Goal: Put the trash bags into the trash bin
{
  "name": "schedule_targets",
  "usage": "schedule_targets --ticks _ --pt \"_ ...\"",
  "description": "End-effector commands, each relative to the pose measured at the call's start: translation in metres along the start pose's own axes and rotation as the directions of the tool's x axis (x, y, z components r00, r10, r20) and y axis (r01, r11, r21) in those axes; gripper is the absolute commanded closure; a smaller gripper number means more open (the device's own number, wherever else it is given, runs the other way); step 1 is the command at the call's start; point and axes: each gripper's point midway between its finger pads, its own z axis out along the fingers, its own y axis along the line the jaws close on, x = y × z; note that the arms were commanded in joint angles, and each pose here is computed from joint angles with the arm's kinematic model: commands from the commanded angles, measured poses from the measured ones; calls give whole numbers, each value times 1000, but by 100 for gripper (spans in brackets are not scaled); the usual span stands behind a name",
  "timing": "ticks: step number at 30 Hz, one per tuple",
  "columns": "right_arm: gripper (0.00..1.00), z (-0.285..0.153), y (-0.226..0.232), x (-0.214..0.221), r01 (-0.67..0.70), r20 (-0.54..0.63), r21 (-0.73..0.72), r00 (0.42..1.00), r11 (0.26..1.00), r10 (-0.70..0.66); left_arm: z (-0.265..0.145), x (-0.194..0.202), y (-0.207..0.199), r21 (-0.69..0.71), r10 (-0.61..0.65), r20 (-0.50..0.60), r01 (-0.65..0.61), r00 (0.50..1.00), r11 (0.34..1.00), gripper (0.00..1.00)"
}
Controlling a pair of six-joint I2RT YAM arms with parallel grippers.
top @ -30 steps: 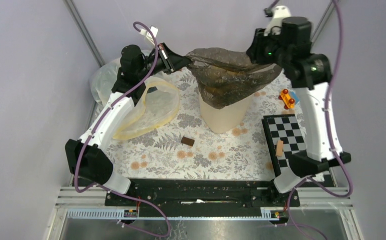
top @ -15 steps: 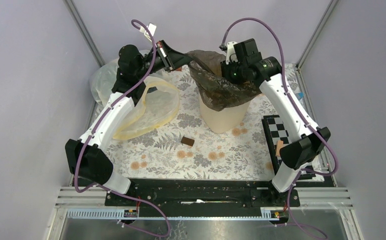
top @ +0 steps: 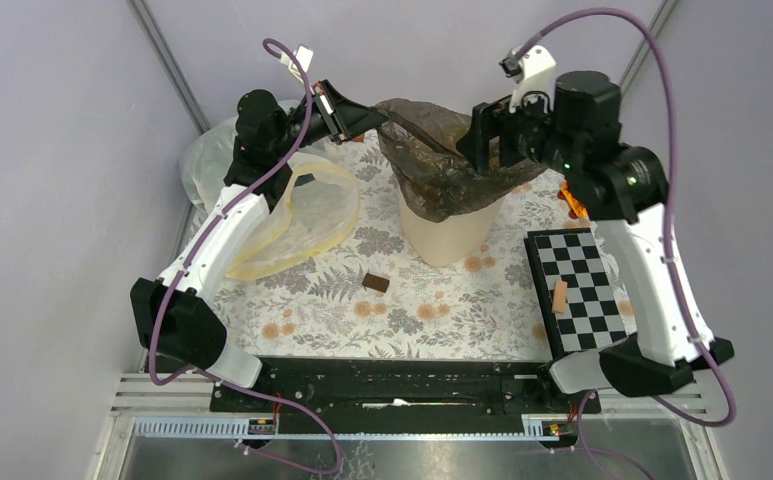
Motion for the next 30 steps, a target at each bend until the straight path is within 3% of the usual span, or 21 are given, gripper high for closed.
schedule_targets --ticks 1,7,10,16,24,30 --pt "15 -8 7 -17 81 82 -35 994 996 -78 -2 0 -16 61 39 -3 -38 999 997 100" --pt "1 -10 52 -2 98 57 -302 995 948 -85 -3 -2 -19 57 47 1 -47 999 997 100" --pt "0 -5 66 13 129 17 -351 991 927 -132 -2 -2 -19 59 46 3 -46 999 997 100" --pt "0 23 63 52 222 -132 -264 956 939 -263 0 -1 -17 56 36 6 -37 999 998 100" --pt "1 58 33 93 285 -315 -108 899 952 -305 1 -1 -13 50 35 6 -35 999 998 100" --pt "30 62 30 92 284 -308 -78 905 956 -294 4 -2 -10 52 32 5 -32 999 998 100"
